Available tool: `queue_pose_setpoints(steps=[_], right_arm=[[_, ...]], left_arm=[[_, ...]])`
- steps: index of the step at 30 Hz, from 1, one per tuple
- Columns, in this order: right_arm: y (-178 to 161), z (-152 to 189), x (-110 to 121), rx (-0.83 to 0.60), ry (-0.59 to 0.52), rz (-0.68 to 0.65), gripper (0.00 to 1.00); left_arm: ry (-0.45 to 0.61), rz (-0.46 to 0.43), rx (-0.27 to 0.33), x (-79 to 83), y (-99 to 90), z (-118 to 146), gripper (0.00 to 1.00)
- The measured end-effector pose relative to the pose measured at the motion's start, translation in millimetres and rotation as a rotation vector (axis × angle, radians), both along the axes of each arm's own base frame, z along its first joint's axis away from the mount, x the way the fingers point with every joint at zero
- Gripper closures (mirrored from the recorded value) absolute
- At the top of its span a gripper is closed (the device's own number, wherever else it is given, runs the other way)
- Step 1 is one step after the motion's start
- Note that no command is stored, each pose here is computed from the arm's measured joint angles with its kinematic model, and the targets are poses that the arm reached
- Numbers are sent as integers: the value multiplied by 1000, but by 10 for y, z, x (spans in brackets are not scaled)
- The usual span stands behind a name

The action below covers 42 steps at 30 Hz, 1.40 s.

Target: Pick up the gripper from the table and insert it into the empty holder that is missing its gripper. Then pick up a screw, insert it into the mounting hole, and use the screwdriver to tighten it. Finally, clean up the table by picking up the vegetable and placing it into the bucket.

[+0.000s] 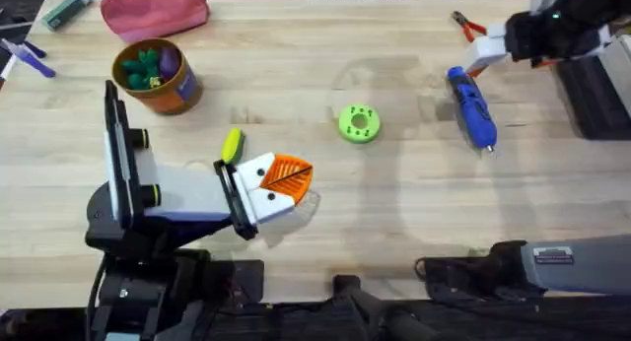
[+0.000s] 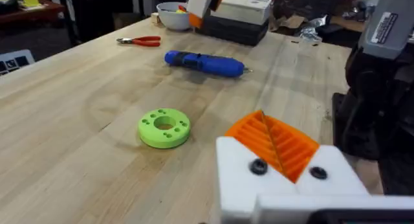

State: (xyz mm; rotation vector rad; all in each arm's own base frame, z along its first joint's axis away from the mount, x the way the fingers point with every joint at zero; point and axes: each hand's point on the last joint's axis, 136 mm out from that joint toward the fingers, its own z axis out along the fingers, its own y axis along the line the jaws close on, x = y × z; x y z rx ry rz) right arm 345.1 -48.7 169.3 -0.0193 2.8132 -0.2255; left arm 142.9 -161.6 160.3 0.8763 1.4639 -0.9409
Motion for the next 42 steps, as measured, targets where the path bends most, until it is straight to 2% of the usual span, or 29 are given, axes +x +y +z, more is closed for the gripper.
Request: queue_pose_setpoints(steps=[6, 24, 37, 42], right_arm=[[-10, -280, 195, -11, 42, 54, 10], [-45, -953, 363, -16, 178, 132, 11], [-76, -1280, 320, 24, 257, 123, 39], [-105, -1283, 320, 34, 256, 114, 40]], left_arm=[[0, 0, 0, 0, 0, 0, 992], [0, 0, 0, 0, 0, 0, 992], [0, 0, 0, 0, 0, 0, 992], [0, 0, 0, 0, 0, 0, 992]])
